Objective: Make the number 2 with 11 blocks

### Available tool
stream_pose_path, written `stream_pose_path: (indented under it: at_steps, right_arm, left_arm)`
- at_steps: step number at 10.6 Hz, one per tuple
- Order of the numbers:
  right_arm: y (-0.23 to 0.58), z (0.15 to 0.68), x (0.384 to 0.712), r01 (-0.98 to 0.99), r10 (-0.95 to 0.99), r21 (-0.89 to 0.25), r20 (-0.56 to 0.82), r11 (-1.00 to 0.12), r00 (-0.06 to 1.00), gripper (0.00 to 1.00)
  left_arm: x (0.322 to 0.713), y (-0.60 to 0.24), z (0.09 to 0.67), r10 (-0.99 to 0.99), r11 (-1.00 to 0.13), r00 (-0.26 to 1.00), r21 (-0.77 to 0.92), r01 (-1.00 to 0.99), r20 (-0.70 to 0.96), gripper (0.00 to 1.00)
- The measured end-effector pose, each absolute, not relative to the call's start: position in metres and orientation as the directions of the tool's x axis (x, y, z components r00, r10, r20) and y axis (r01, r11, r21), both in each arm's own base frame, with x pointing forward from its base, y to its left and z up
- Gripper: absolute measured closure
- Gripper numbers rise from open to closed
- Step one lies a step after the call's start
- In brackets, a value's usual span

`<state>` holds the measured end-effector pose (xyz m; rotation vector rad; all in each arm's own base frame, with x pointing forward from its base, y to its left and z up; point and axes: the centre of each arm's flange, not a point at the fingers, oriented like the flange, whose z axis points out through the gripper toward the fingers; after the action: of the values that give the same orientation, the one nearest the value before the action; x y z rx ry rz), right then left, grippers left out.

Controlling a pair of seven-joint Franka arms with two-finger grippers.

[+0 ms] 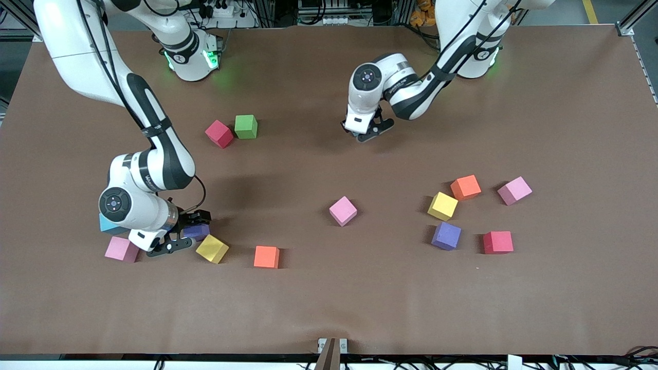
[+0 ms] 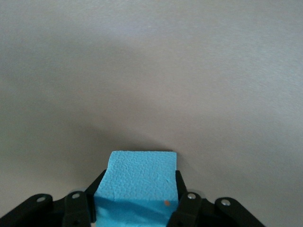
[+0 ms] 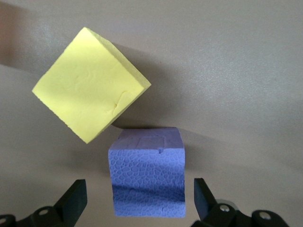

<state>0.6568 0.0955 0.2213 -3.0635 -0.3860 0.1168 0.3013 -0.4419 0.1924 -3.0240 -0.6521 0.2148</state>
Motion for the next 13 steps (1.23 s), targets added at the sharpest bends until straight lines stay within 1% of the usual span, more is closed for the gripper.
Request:
stream_pose_path:
  at_steps: [4,6,7,8,9,10,12,13]
  right_arm:
    - [0.096,0.204,0.658,0.244,0.248,-0.060,-0.056,-0.968,0.967,0.01]
    - [0.092,0.200,0.659,0.240,0.242,-0.054,-0.047,-0.969,0.969,0.12]
    - [0.090,0.198,0.660,0.237,0.239,-0.052,-0.046,-0.970,0.970,0.20]
    - [0.088,0.197,0.660,0.235,0.237,-0.050,-0.045,-0.971,0.970,0.21]
    - [0.087,0.196,0.660,0.233,0.235,-0.049,-0.045,-0.971,0.971,0.36]
    - [0.086,0.197,0.661,0.233,0.235,-0.048,-0.044,-0.971,0.971,0.43]
    - [0.085,0.197,0.661,0.231,0.233,-0.046,-0.042,-0.972,0.972,0.44]
    - [0.084,0.198,0.662,0.230,0.231,-0.045,-0.040,-0.972,0.972,0.46]
  left_arm:
    - [0.278,-0.470,0.214,0.164,-0.986,0.984,-0.004,0.164,-0.064,0.44]
    - [0.266,-0.486,0.221,0.085,-0.996,0.995,0.017,0.086,-0.055,0.44]
    - [0.254,-0.495,0.221,0.041,-0.999,0.998,0.020,0.042,-0.056,0.44]
    - [0.245,-0.501,0.219,-0.015,-1.000,0.998,0.020,-0.014,-0.057,0.44]
    - [0.240,-0.503,0.216,-0.084,-0.996,0.995,0.019,-0.083,-0.057,0.44]
    - [0.242,-0.503,0.212,-0.147,-0.989,0.987,0.019,-0.146,-0.057,0.44]
    - [0.251,-0.504,0.209,-0.199,-0.980,0.976,0.038,-0.196,-0.089,0.44]
    - [0.251,-0.507,0.208,-0.207,-0.978,0.973,0.049,-0.203,-0.103,0.44]
